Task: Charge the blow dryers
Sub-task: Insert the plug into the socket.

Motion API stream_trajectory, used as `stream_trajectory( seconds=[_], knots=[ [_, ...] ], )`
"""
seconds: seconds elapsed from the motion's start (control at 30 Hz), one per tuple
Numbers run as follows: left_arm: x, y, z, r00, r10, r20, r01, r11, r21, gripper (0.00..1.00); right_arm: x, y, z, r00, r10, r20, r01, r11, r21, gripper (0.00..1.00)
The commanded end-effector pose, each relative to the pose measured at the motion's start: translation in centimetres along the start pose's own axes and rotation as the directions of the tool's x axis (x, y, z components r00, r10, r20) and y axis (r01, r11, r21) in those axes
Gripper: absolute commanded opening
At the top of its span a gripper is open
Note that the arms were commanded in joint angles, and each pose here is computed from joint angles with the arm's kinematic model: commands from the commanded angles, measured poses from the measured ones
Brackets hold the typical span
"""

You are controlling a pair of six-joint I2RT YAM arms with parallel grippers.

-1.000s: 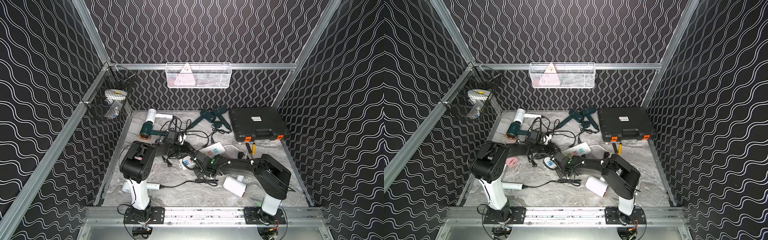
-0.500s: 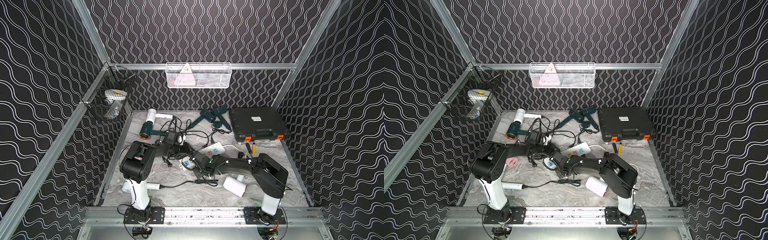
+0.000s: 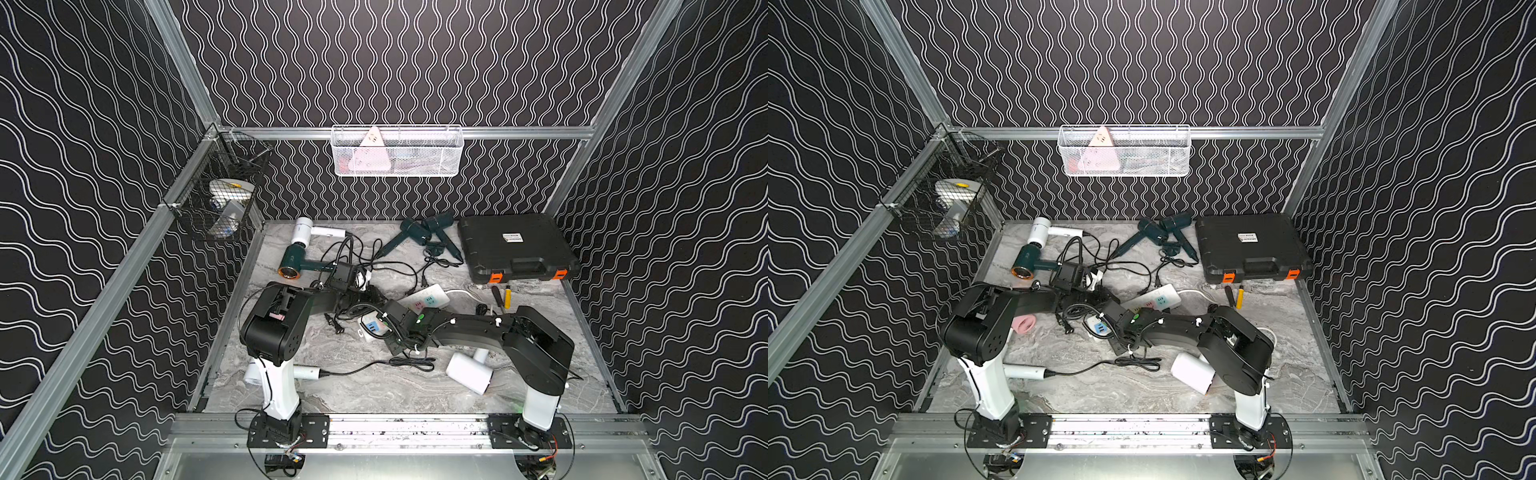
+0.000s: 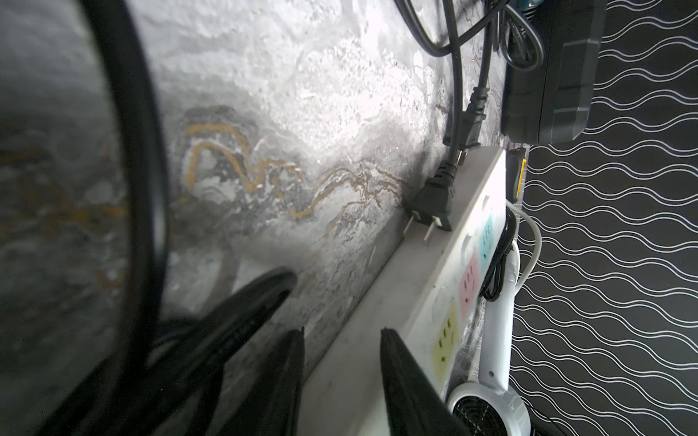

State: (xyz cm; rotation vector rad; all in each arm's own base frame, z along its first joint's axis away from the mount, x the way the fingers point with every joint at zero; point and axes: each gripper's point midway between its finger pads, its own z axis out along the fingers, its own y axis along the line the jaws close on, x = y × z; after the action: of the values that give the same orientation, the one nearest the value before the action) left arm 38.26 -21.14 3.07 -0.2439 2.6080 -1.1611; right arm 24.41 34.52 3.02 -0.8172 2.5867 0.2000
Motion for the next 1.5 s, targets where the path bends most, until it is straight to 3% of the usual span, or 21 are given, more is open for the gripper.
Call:
stream_trajectory(
  seconds=[0.0,0.4,1.47],
  knots=[
    [0.5,0.1,0.1,1.000,-0.010,-0.019,0.011,1.000,0.005,0.39,-1.3,0.6,0.0,0.999,0.021,0.039,-0.020,1.000,-0.018,0.00],
    [1.3,0.2,0.5,0.999,-0.011,-0.031,0.011,1.000,0.007,0.38,-1.6,-0.7,0.2,0.998,0.058,0.019,-0.059,0.998,0.024,0.00],
    [3.0,-0.4,1.6,0.997,0.044,-0.068,-0.045,0.999,-0.017,0.32,-4.9,-1.5,-0.3,0.998,0.031,0.053,-0.031,0.999,-0.008,0.00]
  ],
)
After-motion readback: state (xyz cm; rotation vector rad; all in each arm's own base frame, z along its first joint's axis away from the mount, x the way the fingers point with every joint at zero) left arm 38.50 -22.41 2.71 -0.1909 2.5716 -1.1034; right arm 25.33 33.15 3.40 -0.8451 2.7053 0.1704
